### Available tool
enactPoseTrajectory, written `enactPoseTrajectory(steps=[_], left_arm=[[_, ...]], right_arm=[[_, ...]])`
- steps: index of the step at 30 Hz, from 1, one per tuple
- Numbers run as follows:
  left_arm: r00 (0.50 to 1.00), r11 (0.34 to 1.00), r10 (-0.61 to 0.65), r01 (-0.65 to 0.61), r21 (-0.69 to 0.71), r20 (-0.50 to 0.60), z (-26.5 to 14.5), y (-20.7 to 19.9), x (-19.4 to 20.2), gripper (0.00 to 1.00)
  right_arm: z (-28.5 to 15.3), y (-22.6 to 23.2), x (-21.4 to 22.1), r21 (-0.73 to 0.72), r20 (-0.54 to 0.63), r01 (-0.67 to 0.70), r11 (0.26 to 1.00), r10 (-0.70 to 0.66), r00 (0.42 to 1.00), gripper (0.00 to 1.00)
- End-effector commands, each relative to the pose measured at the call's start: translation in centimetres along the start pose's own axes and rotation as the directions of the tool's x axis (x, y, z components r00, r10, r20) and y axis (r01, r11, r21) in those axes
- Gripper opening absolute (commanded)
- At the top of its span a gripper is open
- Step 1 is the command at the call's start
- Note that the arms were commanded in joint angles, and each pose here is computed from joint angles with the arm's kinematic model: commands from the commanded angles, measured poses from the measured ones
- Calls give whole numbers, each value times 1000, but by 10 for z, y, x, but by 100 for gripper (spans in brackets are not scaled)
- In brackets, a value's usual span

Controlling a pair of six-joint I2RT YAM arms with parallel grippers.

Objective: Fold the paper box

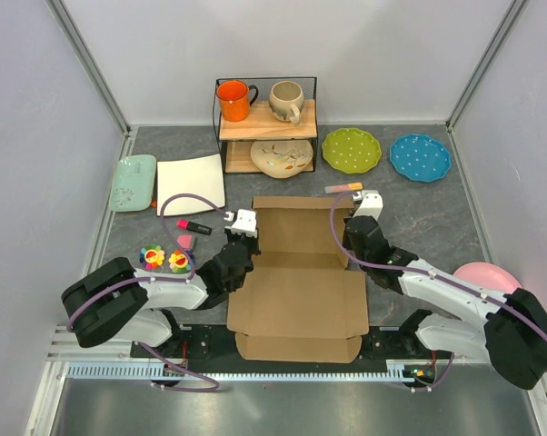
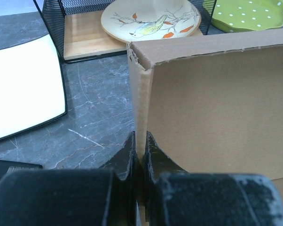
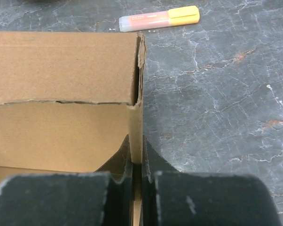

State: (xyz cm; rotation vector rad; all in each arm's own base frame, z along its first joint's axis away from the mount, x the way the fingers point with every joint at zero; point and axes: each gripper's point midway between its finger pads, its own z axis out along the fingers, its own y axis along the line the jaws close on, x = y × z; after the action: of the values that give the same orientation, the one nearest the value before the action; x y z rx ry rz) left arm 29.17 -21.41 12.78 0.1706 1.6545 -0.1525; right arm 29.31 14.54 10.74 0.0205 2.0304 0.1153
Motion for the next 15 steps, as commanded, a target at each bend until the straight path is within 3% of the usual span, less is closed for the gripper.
enactPoseTrajectory(steps=[1,2,5,6,9,11,12,15], left_arm=[[998,997,-31,27,77,56,2,-20,-25,2],[998,997,-32,27,78,55,2,-20,-24,2],[998,997,-34,30,72,50,1,-18,-23,2],[998,997,-31,28,70,46,1,-18,-22,2],[999,998,-30,28,61,41,1,-16,-20,2],[999,998,-28,26,52,32,1,-15,-18,2],[999,999,-26,25,43,30,1,-13,-17,2],[1000,1000,-22,22,22,19,1,-9,-14,2]], right_arm=[[-3,-12,4,59,-13,7,998,-6,1000,0],[-4,-12,5,55,-14,2,999,-1,1000,15],[-5,-12,15,53,-63,14,998,-11,998,46],[-4,-11,17,52,-74,17,999,-13,997,48],[-5,-6,26,23,-105,20,1000,-18,994,50],[-6,-2,31,-3,-131,23,1000,-23,991,46],[-5,-2,35,-4,-144,27,1000,-28,989,42],[-5,-3,45,-6,-183,45,999,-45,982,18]])
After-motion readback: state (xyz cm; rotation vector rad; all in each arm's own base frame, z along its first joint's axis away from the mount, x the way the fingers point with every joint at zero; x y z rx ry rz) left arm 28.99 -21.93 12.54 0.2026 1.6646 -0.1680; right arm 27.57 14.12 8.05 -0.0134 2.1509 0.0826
